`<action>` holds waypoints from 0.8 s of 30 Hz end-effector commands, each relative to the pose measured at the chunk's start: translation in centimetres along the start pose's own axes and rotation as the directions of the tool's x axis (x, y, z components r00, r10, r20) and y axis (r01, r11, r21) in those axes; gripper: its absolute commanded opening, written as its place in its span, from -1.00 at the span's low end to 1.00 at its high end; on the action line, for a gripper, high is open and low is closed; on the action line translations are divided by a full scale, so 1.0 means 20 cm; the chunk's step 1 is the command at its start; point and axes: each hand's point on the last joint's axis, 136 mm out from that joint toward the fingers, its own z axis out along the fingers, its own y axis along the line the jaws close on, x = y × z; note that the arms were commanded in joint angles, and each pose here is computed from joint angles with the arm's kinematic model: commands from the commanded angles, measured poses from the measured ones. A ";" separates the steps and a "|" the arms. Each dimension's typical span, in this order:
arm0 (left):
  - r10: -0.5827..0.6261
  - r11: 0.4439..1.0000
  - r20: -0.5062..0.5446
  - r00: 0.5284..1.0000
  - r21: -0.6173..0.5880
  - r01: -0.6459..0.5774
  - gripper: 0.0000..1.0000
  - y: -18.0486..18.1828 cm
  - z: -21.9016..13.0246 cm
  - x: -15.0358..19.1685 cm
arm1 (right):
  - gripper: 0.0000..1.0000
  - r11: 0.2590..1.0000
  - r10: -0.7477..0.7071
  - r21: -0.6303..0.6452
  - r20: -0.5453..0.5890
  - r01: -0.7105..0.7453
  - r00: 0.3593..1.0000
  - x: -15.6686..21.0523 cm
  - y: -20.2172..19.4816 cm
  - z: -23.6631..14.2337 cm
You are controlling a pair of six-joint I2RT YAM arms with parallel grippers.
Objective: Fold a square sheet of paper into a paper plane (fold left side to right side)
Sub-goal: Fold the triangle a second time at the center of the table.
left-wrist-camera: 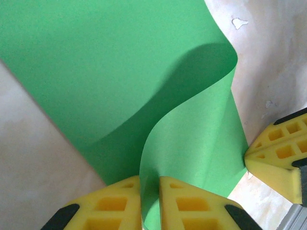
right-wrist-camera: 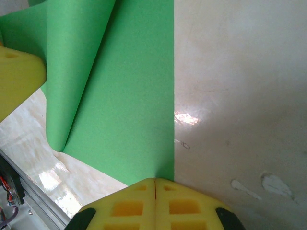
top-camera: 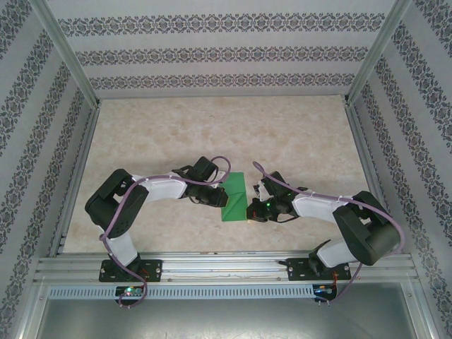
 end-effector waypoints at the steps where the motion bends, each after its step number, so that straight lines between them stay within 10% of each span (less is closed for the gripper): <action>1: 0.003 1.000 -0.009 1.000 -0.016 -0.003 -0.67 0.04 0.00 0.00 | -1.00 0.998 0.011 0.065 -0.031 -0.009 0.999 0.04 -0.07 0.02; 24: -0.033 0.998 -0.072 0.997 -0.052 0.029 -0.67 0.13 0.09 0.12 | -0.94 0.996 -0.025 -0.084 0.108 0.034 0.994 -0.09 0.17 -0.17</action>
